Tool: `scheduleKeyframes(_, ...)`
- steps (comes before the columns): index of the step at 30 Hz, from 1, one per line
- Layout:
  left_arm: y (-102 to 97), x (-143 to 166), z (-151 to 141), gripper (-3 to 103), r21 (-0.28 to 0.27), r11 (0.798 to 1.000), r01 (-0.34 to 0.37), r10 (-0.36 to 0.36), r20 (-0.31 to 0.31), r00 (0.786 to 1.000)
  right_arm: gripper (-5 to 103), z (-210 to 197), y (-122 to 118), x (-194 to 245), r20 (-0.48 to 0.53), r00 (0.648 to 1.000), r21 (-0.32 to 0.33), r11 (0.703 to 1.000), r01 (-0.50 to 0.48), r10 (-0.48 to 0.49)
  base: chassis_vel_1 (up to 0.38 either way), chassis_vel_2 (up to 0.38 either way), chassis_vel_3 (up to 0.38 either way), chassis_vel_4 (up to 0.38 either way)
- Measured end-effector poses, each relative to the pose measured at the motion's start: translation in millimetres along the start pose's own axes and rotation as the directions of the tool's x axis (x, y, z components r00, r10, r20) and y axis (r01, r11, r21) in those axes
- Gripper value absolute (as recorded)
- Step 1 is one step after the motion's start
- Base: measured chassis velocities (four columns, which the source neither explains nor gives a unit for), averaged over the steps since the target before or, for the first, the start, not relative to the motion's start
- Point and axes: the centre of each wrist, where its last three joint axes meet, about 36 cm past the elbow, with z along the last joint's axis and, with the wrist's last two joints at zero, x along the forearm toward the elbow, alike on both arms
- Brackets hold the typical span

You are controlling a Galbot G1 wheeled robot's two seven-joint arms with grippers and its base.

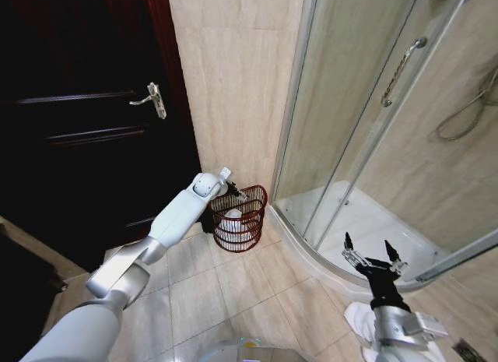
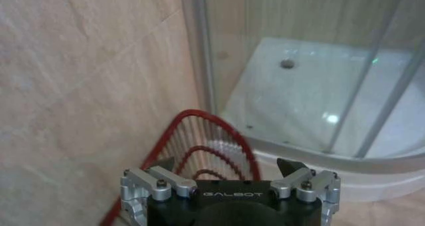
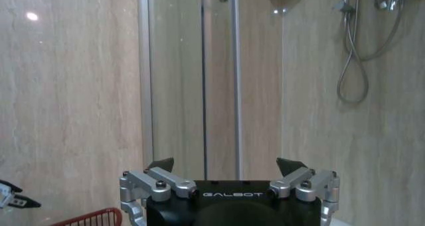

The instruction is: Discard the used towel into the hamper.

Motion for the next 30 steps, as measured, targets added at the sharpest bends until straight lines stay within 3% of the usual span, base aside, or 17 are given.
scheduleKeyframes(2,-4.4,2.4,7.7,100,0.025,1.0,-0.011,0.011,0.006,1.0,100,1.3,0.0,-0.1,-0.01,1.0,-0.002,1.0,-0.001,0.001,0.0,0.0,0.0,0.0)
scheduleKeyframes(11,-3.7,11.8,14.6,100,0.033,0.999,0.004,-0.005,0.021,1.0,100,-3.7,-0.9,-0.2,-0.013,1.0,0.007,1.0,-0.006,0.006,0.0,0.0,0.0,0.0)
scheduleKeyframes(14,-12.5,24.6,28.6,100,0.039,0.997,0.061,-0.066,0.118,0.991,100,-2.3,-2.2,-1.0,-0.012,1.0,0.007,1.0,-0.003,0.003,0.0,0.0,0.0,0.0)
scheduleKeyframes(15,-12.5,24.6,28.6,100,0.039,0.997,0.061,-0.066,0.118,0.991,100,-2.3,-2.2,-1.0,-0.012,1.0,0.007,1.0,-0.003,0.003,0.0,0.0,0.0,0.0)
scheduleKeyframes(17,-30.6,28.7,51.2,100,0.097,0.985,0.144,-0.164,0.241,0.957,100,6.4,-4.3,-5.4,-0.021,1.0,-0.002,1.0,-0.001,0.001,0.0,0.0,0.0,0.0)
scheduleKeyframes(19,-52.2,31.9,72.3,100,0.146,0.969,0.199,-0.237,0.325,0.916,100,11.9,-6.0,-8.8,-0.027,1.0,0.001,1.0,0.002,-0.002,0.0,0.0,0.0,0.0)
scheduleKeyframes(20,-52.2,31.9,72.3,100,0.146,0.969,0.199,-0.237,0.325,0.916,100,11.9,-6.0,-8.8,-0.027,1.0,0.001,1.0,0.002,-0.002,0.0,0.0,0.0,0.0)
scheduleKeyframes(22,-75.9,44.7,97.0,100,0.191,0.949,0.251,-0.308,0.391,0.867,100,8.5,-5.7,-9.5,-0.03,0.999,0.004,1.0,0.013,-0.012,0.0,0.0,0.0,0.0)
scheduleKeyframes(23,-75.9,44.7,97.0,100,0.191,0.949,0.251,-0.308,0.391,0.867,100,8.5,-5.7,-9.5,-0.03,0.999,0.004,1.0,0.013,-0.012,0.0,0.0,0.0,0.0)
scheduleKeyframes(26,-103.2,65.6,127.0,100,0.216,0.906,0.363,-0.422,0.442,0.791,100,2.0,-5.2,-8.1,-0.024,0.999,0.011,1.0,0.029,-0.029,0.0,0.0,0.0,0.0)
scheduleKeyframes(27,-112.1,71.4,135.3,100,0.232,0.88,0.414,-0.475,0.453,0.755,100,1.4,-5.2,-7.7,-0.024,0.999,0.012,0.999,0.032,-0.032,0.0,0.0,0.0,0.0)
scheduleKeyframes(28,-112.1,71.4,135.3,100,0.232,0.88,0.414,-0.475,0.453,0.755,100,1.4,-5.2,-7.7,-0.024,0.999,0.012,0.999,0.032,-0.032,0.0,0.0,0.0,0.0)
scheduleKeyframes(30,-132.7,79.6,154.4,100,0.293,0.825,0.483,-0.565,0.447,0.694,100,1.8,-5.5,-6.9,-0.027,0.999,0.019,0.999,0.043,-0.043,0.0,0.0,0.0,0.0)
